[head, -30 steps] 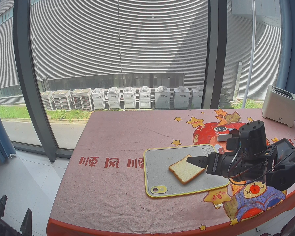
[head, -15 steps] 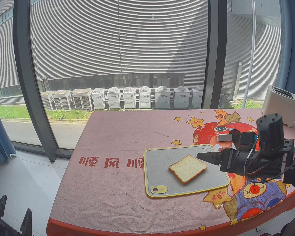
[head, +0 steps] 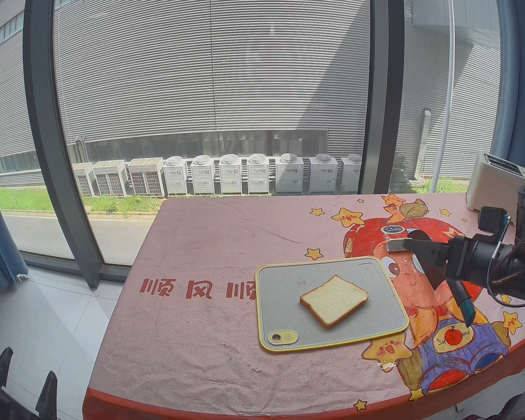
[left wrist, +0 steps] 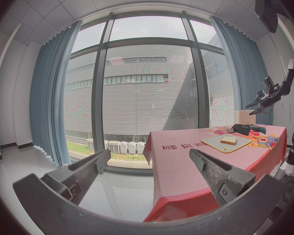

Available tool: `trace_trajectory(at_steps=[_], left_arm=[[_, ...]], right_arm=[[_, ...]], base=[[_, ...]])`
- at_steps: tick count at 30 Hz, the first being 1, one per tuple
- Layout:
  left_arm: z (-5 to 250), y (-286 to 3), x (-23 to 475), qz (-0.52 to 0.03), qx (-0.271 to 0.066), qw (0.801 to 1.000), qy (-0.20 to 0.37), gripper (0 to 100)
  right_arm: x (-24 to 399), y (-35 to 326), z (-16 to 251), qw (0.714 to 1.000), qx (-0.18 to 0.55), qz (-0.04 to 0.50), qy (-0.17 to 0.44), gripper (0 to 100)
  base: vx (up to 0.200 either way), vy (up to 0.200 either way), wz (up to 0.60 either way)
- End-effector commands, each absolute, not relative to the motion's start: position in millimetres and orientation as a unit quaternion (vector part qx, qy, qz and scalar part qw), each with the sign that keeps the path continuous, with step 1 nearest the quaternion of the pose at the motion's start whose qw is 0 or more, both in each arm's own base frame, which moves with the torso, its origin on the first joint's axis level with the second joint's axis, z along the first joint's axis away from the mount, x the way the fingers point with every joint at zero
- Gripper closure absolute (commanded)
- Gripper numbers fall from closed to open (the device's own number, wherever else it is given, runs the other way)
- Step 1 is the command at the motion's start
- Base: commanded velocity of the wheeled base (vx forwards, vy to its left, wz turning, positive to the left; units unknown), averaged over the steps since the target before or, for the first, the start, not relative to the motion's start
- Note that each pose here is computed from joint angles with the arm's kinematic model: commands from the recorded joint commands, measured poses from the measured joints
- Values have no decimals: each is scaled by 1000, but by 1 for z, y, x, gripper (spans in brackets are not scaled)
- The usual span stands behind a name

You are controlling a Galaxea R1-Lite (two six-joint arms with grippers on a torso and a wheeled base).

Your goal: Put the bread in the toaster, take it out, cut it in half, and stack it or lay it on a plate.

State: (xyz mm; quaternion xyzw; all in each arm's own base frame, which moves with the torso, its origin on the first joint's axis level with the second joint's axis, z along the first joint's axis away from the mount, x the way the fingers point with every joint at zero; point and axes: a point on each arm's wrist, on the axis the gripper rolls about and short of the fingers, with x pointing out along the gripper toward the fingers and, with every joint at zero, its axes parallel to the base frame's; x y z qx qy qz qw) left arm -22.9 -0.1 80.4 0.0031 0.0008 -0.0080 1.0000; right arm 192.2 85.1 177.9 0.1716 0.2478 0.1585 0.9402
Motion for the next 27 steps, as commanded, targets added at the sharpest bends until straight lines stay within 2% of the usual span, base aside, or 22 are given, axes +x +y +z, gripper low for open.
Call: trace_trajectory(at_steps=[1,8,25,27], left_arm=[[75,0,-23,-8,4,1000,2,0],[75,0,-23,-7,2,1000,2,0],[75,0,-23,-7,3,1000,2,0],[75,0,-23,-7,3,1000,1,0]], right_arm=[[187,65,185,955,150,133,218,0],[184,45,164,964,64,105,237,0],[171,42,146,956,54,102,268,0],[170,42,142,954,53,102,276,0]], base=[[0,0,0],[0,-29,0],[0,-200,0],[0,0,0]])
